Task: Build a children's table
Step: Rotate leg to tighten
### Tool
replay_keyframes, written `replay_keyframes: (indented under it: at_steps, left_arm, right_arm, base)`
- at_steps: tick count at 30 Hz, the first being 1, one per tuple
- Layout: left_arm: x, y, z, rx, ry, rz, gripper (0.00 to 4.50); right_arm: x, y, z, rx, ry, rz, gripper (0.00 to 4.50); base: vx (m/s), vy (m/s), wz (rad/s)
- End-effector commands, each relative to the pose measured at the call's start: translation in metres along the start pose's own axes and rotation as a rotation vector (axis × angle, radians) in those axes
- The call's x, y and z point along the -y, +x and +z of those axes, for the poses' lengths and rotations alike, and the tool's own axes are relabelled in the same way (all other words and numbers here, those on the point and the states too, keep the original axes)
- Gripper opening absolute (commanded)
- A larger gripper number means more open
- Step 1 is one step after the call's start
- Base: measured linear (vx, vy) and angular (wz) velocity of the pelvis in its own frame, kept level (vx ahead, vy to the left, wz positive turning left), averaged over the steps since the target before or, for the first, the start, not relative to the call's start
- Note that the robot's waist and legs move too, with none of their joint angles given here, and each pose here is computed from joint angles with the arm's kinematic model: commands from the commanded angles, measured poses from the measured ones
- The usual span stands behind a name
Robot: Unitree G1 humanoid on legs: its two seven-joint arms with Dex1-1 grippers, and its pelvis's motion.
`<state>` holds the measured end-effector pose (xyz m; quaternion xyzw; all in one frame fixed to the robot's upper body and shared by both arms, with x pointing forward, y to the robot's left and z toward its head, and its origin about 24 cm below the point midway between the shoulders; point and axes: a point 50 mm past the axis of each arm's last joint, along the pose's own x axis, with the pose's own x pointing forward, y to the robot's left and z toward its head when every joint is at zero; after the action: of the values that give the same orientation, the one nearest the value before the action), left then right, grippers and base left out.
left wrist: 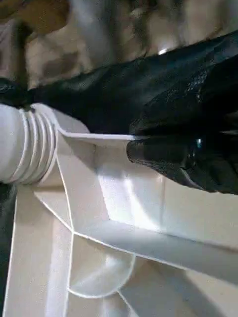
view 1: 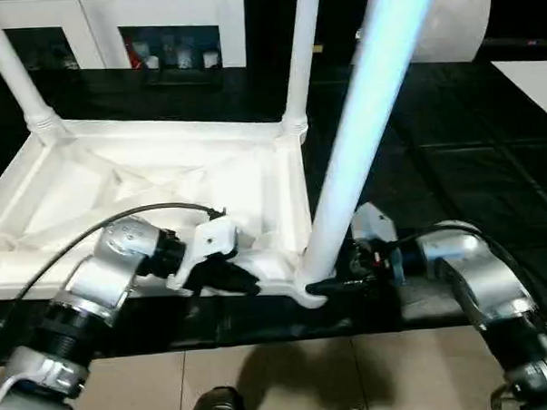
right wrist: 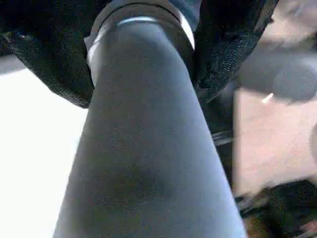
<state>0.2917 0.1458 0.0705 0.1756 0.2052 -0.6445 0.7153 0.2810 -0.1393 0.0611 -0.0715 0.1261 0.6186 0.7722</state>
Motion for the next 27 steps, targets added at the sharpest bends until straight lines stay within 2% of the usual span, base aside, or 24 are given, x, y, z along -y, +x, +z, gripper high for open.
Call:
replay_keyframes:
  at_steps: [1, 5, 10, 11, 13, 18, 24, 27]
  left_arm:
    - [-0.003, 0.015, 0.018, 0.092, -0.004, 0.089, 0.00]
    - [-0.009, 0.033, 0.035, 0.202, -0.108, 0.270, 0.00]
    - [-0.014, 0.043, 0.043, 0.219, -0.145, 0.382, 0.00]
    - [-0.020, 0.050, 0.051, 0.245, -0.190, 0.478, 0.00]
    - [-0.024, 0.054, 0.058, 0.261, -0.221, 0.537, 0.00]
    - [-0.026, 0.061, 0.070, 0.252, -0.207, 0.631, 0.00]
    - [-0.020, 0.062, 0.068, 0.209, -0.164, 0.611, 0.00]
    - [-0.017, 0.057, 0.061, 0.190, -0.154, 0.587, 0.00]
  right_arm:
    - [-0.012, 0.024, 0.003, 0.063, 0.026, 0.016, 2.64]
    - [-0.016, 0.050, 0.000, 0.137, 0.117, -0.219, 2.64]
    - [-0.013, 0.065, 0.001, 0.150, 0.168, -0.370, 2.64]
    - [-0.007, 0.075, 0.003, 0.165, 0.228, -0.493, 2.64]
    - [0.000, 0.082, 0.007, 0.185, 0.298, -0.597, 2.64]
    - [0.013, 0.089, 0.013, 0.225, 0.443, -0.778, 2.63]
    - [0.014, 0.087, 0.014, 0.218, 0.386, -0.806, 2.57]
    - [0.013, 0.080, 0.012, 0.193, 0.300, -0.790, 2.57]
  base:
    - [0.000, 0.000, 0.00]
    - [0.000, 0.000, 0.00]
    - [0.000, 0.000, 0.00]
    - [0.000, 0.000, 0.00]
    - [0.000, 0.000, 0.00]
    - [0.011, -0.002, 0.00]
    - [0.038, -0.015, 0.00]
    - [0.000, 0.000, 0.00]
